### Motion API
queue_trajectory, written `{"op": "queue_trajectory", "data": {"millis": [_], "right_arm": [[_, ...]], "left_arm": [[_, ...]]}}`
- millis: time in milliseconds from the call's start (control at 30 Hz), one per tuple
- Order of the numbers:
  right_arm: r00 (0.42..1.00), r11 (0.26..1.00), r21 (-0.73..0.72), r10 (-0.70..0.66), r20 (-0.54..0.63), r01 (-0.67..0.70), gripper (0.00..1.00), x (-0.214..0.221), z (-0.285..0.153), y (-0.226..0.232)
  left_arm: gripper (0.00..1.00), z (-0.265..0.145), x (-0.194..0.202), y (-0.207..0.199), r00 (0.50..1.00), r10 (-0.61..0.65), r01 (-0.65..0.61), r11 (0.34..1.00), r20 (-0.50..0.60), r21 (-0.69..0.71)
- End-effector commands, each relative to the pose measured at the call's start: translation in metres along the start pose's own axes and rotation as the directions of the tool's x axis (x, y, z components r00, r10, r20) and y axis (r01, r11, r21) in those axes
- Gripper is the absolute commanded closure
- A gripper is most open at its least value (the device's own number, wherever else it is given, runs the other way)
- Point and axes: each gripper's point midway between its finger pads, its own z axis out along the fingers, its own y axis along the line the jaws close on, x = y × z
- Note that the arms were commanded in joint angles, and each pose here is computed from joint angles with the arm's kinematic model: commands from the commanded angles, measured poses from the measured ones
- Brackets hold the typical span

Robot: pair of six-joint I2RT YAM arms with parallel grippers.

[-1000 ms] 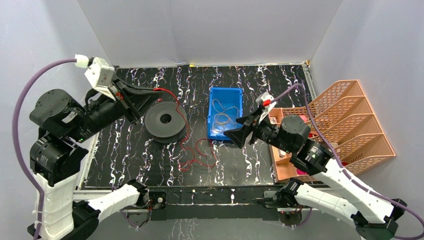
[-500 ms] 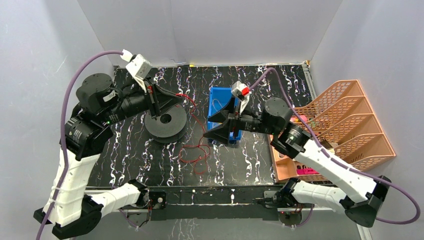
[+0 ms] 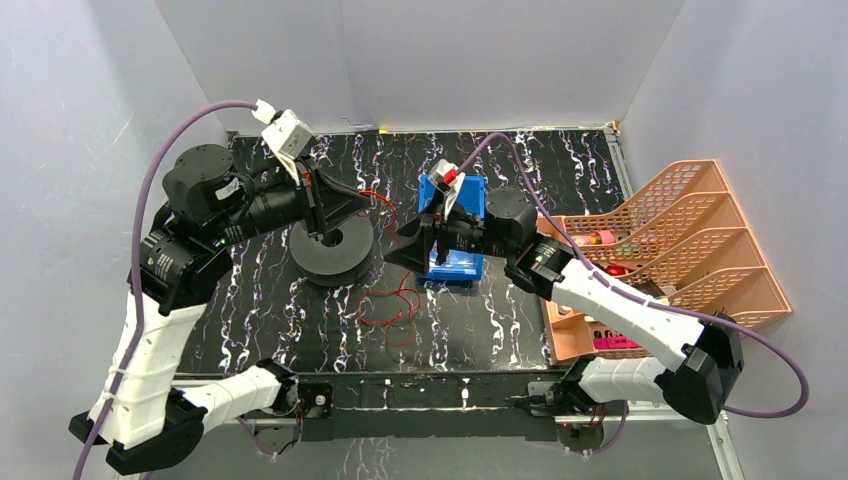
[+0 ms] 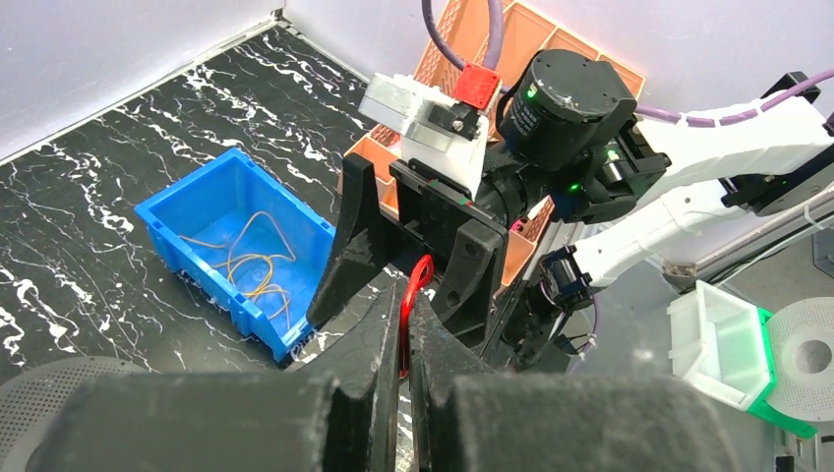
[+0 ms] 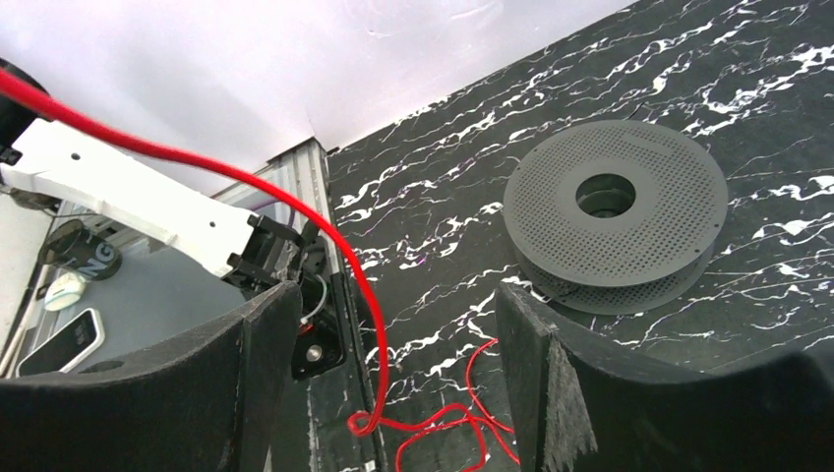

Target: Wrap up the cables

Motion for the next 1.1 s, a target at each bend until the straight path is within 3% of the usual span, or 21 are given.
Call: {"op": "queue_trajectory", "data": {"millis": [0,267,467,700,767,800,833,900,1033,1067], "right_arm": [[0.987,0.995,-0.009,-0.094,0.134,0.096,0.22,-0.036,0.002,0.005],[0.977,0.989,-0.063,-0.119,0.177,0.131,0.33,-0.041,0.001,0.016],[0.958,0.973,-0.149,-0.135,0.254,0.177,0.36,-0.054,-0.007,0.037],[0.950,0.963,-0.197,-0.125,0.285,0.185,0.48,-0.056,-0.009,0.046],[0.945,0.960,-0.204,-0.122,0.303,0.189,0.58,-0.058,-0.012,0.049],[0.944,0.962,-0.197,-0.122,0.308,0.189,0.85,-0.058,-0.014,0.049],[0.944,0.965,-0.182,-0.127,0.304,0.189,1.00,-0.058,-0.015,0.047],[0.948,0.978,-0.128,-0.120,0.295,0.164,1.00,-0.053,-0.023,0.040],[0.963,0.996,0.028,-0.092,0.255,0.087,1.00,-0.045,-0.039,0.019],[0.976,0.993,0.112,-0.063,0.208,0.040,1.00,-0.039,-0.044,0.006]], "left_arm": [[1.00,-0.001,0.000,-0.009,1.000,-0.007,0.006,0.999,0.004,0.043],[1.00,0.004,0.009,-0.006,0.999,-0.028,0.029,0.998,-0.019,0.048],[1.00,0.007,0.014,-0.005,0.998,-0.050,0.051,0.997,-0.028,0.055],[1.00,0.010,0.020,-0.006,0.996,-0.077,0.079,0.995,-0.037,0.067],[1.00,0.011,0.022,-0.006,0.996,-0.084,0.087,0.994,-0.043,0.071],[1.00,0.010,0.025,-0.005,0.995,-0.086,0.089,0.994,-0.044,0.063],[1.00,0.008,0.025,-0.003,0.996,-0.085,0.087,0.995,-0.039,0.050],[1.00,0.009,0.032,0.003,0.995,-0.089,0.090,0.996,-0.044,0.024],[0.59,0.009,0.046,0.016,0.996,-0.076,0.074,0.997,-0.055,-0.035],[0.42,0.007,0.051,0.026,0.996,-0.071,0.066,0.994,-0.051,-0.086]]}}
